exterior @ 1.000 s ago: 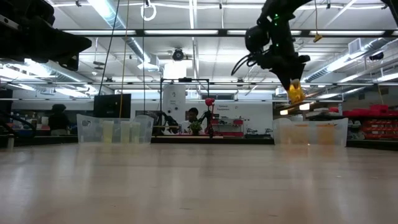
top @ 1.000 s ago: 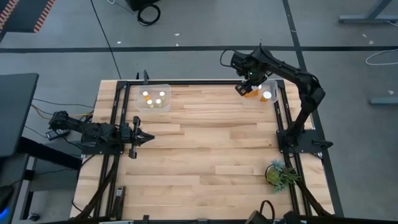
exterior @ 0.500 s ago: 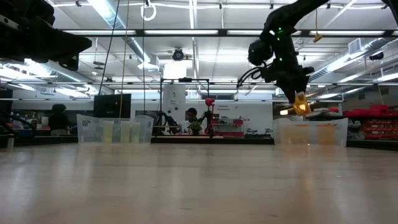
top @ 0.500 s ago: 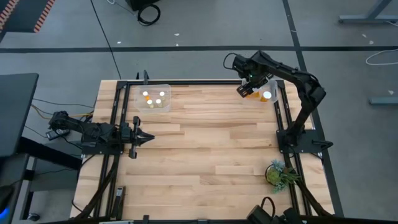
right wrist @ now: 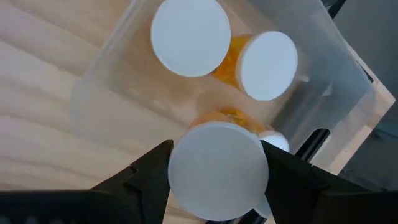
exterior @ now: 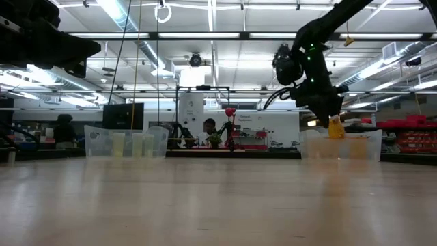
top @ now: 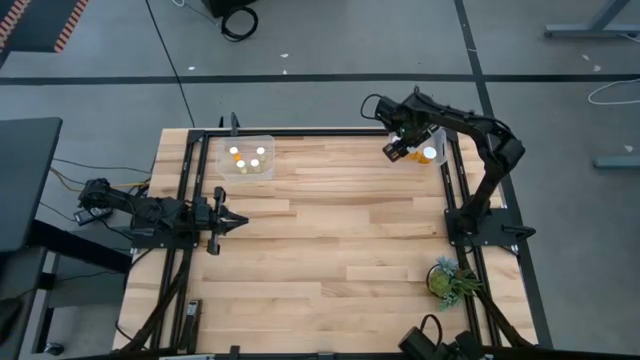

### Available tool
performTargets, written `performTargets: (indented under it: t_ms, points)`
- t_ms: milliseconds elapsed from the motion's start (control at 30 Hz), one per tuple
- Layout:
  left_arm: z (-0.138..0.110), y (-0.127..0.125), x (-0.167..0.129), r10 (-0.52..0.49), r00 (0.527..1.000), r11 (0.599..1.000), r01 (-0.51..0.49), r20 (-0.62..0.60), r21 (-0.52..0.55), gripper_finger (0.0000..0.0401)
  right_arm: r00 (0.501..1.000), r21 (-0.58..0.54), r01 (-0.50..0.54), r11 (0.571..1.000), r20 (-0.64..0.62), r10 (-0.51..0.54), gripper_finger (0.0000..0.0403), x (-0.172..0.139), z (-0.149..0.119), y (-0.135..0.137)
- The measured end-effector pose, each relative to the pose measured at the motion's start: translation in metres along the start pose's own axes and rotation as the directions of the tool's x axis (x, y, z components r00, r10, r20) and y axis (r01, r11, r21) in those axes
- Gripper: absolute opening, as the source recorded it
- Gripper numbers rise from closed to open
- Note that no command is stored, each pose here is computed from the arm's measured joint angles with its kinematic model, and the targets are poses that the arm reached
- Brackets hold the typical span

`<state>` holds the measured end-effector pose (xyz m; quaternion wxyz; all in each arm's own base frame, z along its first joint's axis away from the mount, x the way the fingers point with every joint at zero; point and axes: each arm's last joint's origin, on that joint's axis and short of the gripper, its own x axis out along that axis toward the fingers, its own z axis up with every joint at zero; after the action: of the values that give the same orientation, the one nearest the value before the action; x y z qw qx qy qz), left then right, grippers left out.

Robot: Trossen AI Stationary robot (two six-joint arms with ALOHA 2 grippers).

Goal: Pick and place medicine bottles into bin by pill shape (circle, oval)
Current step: Put the orange capsule bottle into the right transparent bin

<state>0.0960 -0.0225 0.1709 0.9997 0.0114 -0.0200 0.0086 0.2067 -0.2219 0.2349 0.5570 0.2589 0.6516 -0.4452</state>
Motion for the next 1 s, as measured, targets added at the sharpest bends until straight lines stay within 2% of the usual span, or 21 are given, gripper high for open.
performTargets:
  t_ms: [267,600,1000]
  points:
    - [0.0,0.0,0.0,0.0,1.0,1.0,0.0,0.0,0.0,0.0023,1.0,0.002,-0.003,1.0,0.011,0.003,0.0225,0.02,-0.002,0.002]
    - [0.0,0.0,0.0,0.0,1.0,1.0,0.0,0.0,0.0,0.0036,1.0,0.01,-0.024,1.0,0.002,0.024,0.0225,0.045,-0.008,0.006]
    - [0.0,0.0,0.0,0.0,1.0,1.0,0.0,0.0,0.0,0.0028,0.998,0.024,-0.051,0.998,0.041,0.05,0.0225,0.046,-0.005,0.008]
